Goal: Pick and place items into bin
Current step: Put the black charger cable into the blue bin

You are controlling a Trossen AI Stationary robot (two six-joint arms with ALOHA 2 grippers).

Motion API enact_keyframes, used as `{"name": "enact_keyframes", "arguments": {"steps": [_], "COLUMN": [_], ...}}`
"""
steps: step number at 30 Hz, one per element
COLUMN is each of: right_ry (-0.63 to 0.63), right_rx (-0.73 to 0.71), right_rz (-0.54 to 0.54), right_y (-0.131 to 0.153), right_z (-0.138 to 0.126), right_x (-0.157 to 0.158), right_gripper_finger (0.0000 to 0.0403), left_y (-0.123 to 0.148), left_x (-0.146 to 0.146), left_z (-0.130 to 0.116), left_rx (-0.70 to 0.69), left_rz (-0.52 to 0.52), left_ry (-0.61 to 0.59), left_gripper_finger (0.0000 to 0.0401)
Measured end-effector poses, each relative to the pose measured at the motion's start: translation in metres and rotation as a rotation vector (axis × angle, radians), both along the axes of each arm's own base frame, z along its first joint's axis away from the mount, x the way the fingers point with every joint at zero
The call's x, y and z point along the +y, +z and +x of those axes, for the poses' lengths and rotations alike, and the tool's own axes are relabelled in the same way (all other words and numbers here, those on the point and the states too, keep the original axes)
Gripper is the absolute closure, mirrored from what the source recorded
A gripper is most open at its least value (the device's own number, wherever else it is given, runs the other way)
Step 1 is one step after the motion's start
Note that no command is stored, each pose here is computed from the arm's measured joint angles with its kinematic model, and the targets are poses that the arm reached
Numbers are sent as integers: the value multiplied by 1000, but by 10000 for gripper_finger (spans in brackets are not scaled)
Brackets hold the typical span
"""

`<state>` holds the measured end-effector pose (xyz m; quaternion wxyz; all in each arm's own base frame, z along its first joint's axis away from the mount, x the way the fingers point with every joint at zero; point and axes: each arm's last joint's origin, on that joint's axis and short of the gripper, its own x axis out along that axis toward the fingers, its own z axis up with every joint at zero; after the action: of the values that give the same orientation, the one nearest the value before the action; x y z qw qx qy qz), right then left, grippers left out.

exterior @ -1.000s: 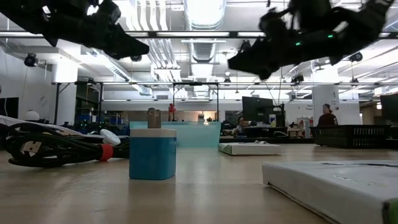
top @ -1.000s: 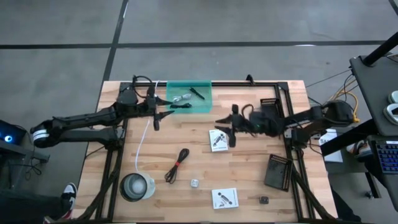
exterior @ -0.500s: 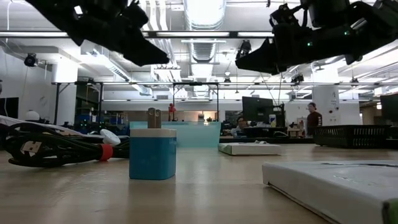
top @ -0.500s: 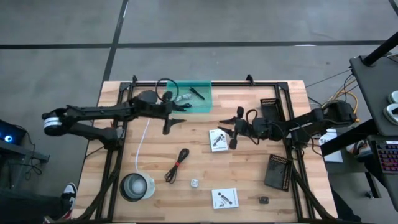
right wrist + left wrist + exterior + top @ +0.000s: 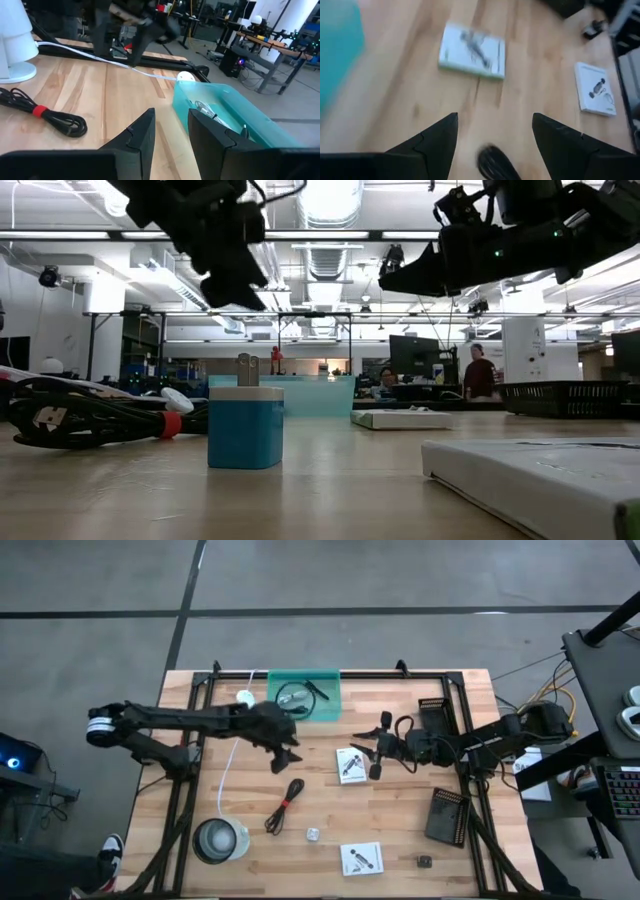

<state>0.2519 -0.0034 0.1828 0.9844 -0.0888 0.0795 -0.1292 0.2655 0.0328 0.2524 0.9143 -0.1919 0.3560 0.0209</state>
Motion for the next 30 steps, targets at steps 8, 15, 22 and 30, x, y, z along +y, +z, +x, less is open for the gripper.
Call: {"name": "enact_keyframes", "arguments": {"steps": [8,15,22,30], "right_ry": [0,6,9,13], "right_rx": [3,15,39,81], "right_rz": [0,-42,-53,-75], "right_y": [0,0,-3,-6], "right_z": [0,0,-1,-1], "right_x": [0,0,0,0], "right_gripper_finger": [301,301,301,301], "left_y": [-24,-48,-72,-83], "left_x": [-33,-46,-51,-60], "left_z": [10,22,29,35], "left_rx": [204,306,415,461], "left_rz": [-193,-250,-304,-340], "left_ry": [136,232,331,387], "left_gripper_finger": [162,162,162,162]}}
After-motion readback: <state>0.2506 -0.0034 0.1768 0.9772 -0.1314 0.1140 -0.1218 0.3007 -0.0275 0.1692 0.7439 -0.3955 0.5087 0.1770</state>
